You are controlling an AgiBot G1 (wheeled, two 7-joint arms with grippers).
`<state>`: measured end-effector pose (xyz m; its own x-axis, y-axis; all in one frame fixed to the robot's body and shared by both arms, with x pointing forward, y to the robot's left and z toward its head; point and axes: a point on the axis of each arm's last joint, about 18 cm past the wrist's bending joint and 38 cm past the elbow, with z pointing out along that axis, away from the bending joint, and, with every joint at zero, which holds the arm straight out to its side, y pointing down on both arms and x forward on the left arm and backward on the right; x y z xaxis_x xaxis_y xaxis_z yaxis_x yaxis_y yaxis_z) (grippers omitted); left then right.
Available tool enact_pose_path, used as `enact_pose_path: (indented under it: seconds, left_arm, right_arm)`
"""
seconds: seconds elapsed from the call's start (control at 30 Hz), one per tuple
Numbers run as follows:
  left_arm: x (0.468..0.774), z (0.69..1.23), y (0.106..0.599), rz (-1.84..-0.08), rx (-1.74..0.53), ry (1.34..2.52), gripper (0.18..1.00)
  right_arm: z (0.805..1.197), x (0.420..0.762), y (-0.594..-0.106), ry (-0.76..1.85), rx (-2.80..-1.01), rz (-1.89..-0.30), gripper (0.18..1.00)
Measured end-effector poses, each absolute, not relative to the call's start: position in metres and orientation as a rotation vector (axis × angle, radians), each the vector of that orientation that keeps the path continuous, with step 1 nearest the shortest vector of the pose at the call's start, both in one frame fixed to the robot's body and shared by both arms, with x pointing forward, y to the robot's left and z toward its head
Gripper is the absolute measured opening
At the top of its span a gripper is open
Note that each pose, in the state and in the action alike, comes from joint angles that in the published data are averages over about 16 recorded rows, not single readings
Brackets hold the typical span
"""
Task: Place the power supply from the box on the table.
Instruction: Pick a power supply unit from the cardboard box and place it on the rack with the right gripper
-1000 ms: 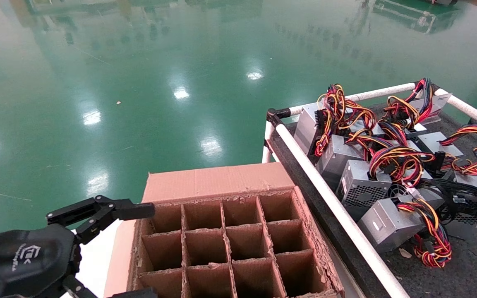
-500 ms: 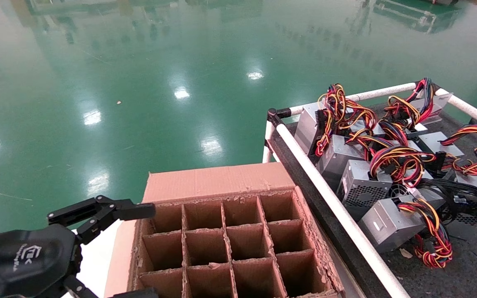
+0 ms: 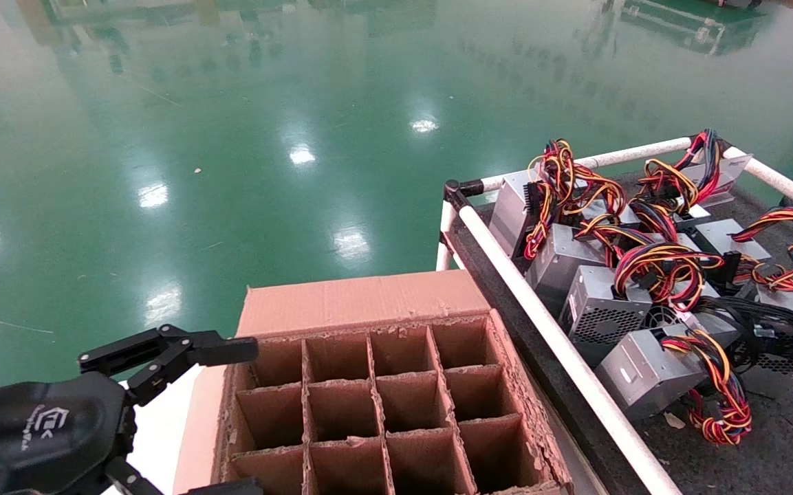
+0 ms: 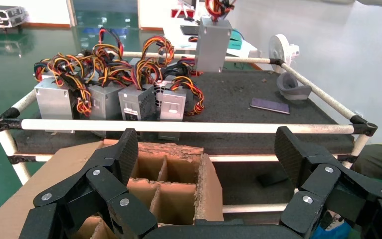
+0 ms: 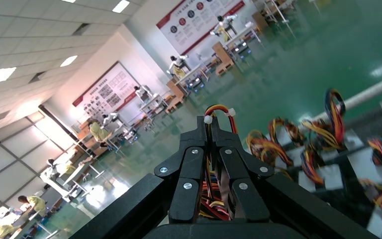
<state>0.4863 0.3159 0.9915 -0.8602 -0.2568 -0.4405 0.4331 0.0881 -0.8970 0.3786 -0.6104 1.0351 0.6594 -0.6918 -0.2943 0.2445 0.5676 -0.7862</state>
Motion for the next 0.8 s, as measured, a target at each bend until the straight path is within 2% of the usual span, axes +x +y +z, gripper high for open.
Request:
enact_pose_path:
  seconds: [0.43, 0.8]
  left_arm:
    - [0.486, 0.992, 0.316, -1.824, 0.173, 1.876, 1.001]
    - [0.486, 0.992, 0.316, -1.824, 0.173, 1.876, 1.001]
  right_arm:
    - [0.986, 0.391, -0.591, 0.673, -0.843, -0.547, 0.193]
    - [0.96, 0.401, -0.575, 0.68, -0.894, -0.527, 0.192]
